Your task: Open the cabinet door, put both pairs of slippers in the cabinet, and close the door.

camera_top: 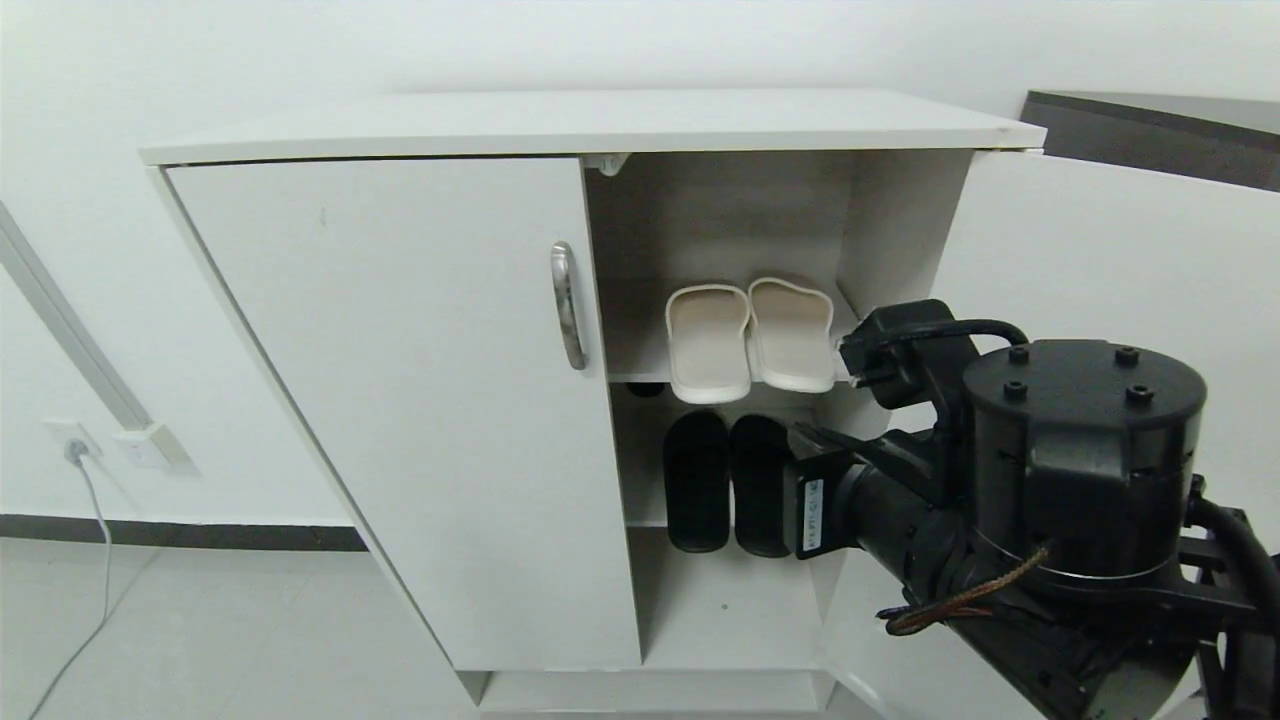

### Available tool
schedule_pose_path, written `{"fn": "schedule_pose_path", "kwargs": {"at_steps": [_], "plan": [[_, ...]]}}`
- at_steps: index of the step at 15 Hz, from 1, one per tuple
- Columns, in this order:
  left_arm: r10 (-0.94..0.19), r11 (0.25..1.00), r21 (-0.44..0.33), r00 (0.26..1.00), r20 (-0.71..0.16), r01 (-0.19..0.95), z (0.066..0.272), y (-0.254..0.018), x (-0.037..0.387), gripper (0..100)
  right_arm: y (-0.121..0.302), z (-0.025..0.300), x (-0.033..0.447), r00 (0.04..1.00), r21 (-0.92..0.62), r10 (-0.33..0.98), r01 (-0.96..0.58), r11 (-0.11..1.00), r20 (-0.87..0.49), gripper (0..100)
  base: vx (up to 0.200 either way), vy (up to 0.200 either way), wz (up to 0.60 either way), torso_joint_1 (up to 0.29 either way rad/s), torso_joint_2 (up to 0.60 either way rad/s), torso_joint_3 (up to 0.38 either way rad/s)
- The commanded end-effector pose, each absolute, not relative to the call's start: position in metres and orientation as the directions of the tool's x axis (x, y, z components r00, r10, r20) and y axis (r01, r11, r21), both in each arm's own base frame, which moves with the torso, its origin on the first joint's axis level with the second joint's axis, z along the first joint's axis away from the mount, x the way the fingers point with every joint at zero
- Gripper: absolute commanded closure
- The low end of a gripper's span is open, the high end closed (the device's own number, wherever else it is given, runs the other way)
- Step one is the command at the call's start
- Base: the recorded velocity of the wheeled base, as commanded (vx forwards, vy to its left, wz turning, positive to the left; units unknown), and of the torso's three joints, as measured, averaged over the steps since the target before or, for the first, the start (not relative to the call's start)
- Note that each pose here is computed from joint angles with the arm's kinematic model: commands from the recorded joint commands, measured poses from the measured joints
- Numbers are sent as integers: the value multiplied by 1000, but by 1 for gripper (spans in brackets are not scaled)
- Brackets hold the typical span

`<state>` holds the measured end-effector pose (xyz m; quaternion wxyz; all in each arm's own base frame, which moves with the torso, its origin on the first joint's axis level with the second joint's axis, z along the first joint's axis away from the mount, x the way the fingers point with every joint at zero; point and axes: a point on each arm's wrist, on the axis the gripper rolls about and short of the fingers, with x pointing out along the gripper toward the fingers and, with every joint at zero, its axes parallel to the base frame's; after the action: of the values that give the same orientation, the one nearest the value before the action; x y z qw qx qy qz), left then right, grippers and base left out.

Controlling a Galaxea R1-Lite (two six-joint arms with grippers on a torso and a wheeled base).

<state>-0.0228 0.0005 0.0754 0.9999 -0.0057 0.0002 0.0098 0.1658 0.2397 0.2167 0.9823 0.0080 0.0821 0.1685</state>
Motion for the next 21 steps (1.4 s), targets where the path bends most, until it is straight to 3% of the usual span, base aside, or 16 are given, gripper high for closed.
{"fn": "schedule_pose_path", "kwargs": {"at_steps": [1,8,21], "plan": [[20,1000,-12,1000,0,-20,75,1,-23,100,240,215,167,930,39,328,-326,944,-164,100,-200,0,0,7,2,-2],[20,1000,-12,1000,-2,-20,76,1,-23,100,237,210,167,933,16,325,-327,945,-157,100,-200,0,0,1,4,5],[20,1000,-14,1000,0,-20,75,1,-23,100,232,198,174,940,-27,297,-306,952,-170,100,0,0,0,0,0,0]]}}
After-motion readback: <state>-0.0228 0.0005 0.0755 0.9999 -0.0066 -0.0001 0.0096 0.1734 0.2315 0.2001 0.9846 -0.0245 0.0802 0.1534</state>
